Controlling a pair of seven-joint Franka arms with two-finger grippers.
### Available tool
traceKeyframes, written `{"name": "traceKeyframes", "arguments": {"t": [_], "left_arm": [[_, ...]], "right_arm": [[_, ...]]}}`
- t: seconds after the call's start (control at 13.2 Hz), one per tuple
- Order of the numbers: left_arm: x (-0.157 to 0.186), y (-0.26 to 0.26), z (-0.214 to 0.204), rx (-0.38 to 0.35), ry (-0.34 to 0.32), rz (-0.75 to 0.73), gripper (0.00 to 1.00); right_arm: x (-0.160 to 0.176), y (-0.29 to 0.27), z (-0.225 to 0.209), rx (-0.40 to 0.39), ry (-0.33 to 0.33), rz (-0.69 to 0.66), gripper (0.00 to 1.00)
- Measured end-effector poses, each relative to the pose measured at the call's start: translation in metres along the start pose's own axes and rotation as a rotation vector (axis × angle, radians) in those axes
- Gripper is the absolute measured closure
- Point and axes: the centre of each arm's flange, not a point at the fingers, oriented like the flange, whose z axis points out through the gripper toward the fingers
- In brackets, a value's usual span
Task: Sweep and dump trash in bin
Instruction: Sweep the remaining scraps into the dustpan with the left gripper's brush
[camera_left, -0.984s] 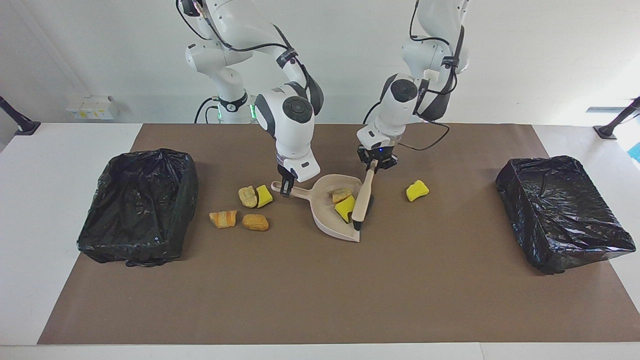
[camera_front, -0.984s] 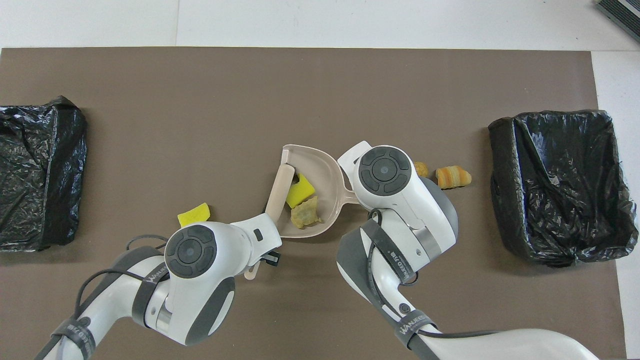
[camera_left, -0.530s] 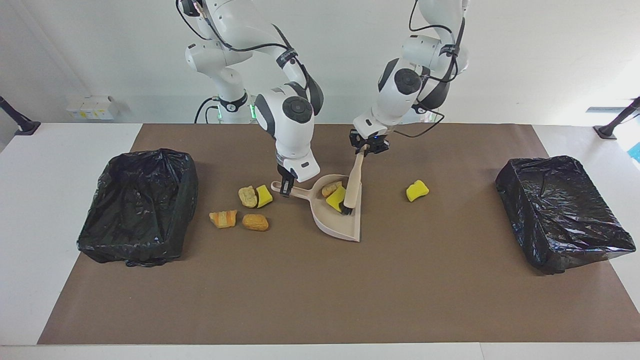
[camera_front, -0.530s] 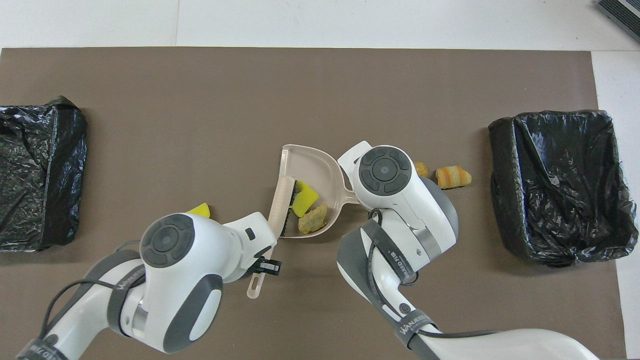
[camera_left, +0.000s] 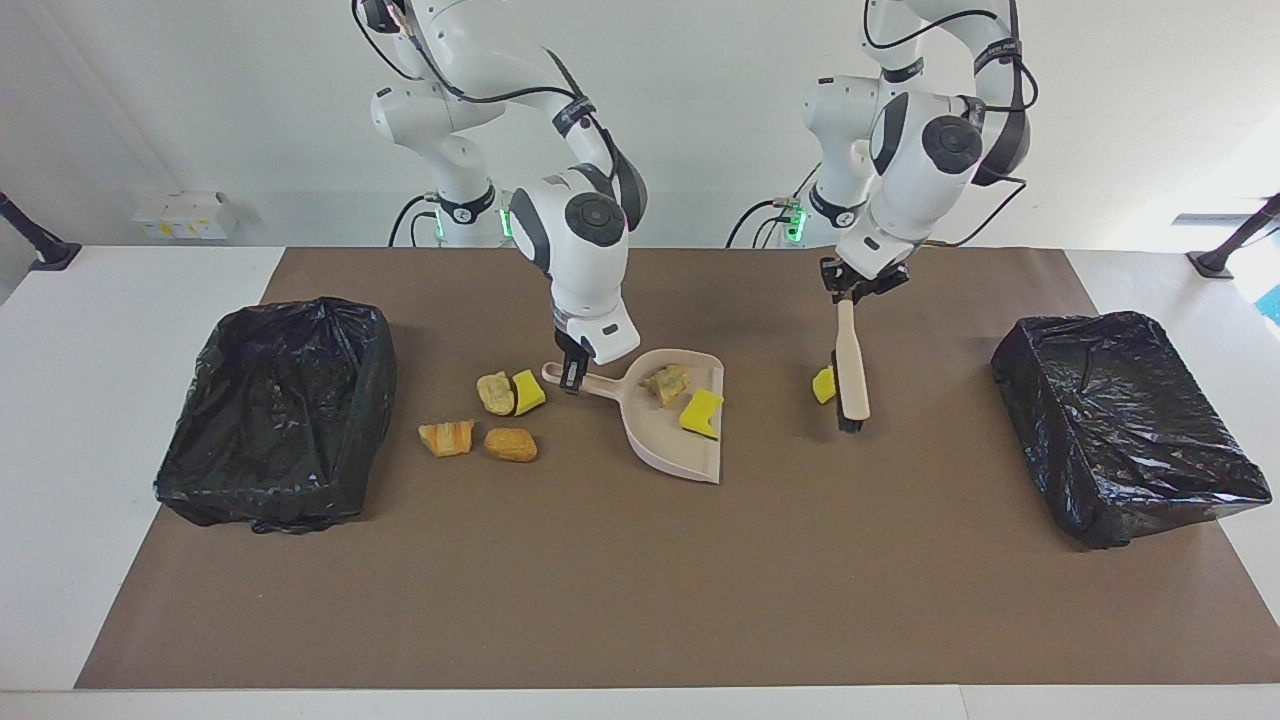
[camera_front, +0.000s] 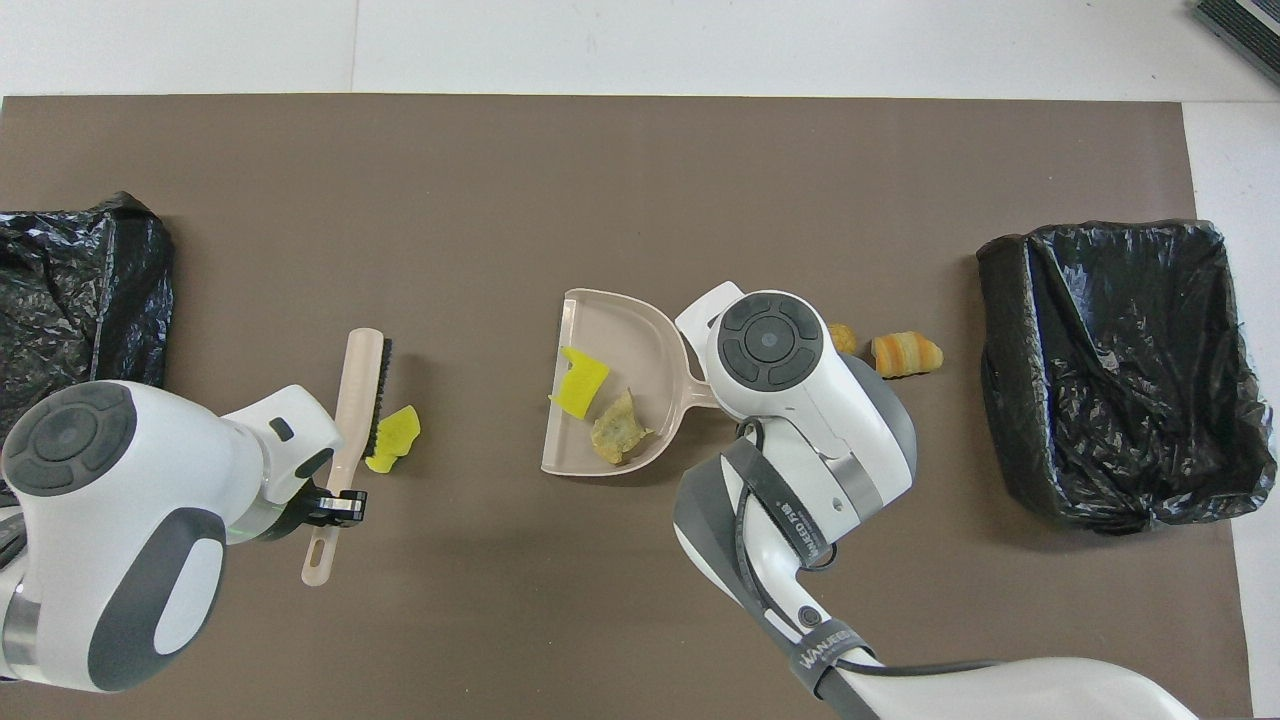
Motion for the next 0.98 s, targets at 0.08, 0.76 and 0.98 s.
{"name": "traceKeyframes", "arguments": {"t": [0.08, 0.76, 0.98], "left_arm": [[-0.003, -0.014, 0.005, 0.012, -0.006, -0.032, 0.74], [-0.031, 0.031, 0.063, 0.042, 0.042, -0.169, 0.74], [-0.028, 0.101, 0.083, 0.014, 0.103, -0.165, 0.74]], "right_arm": [[0.0, 0.0, 0.0, -0.002, 0.002, 0.0, 0.67], [0.0, 0.001, 0.0, -0.006, 0.006, 0.001, 0.67], [0.0, 0.002, 0.0, -0.006, 0.006, 0.002, 0.67]]}}
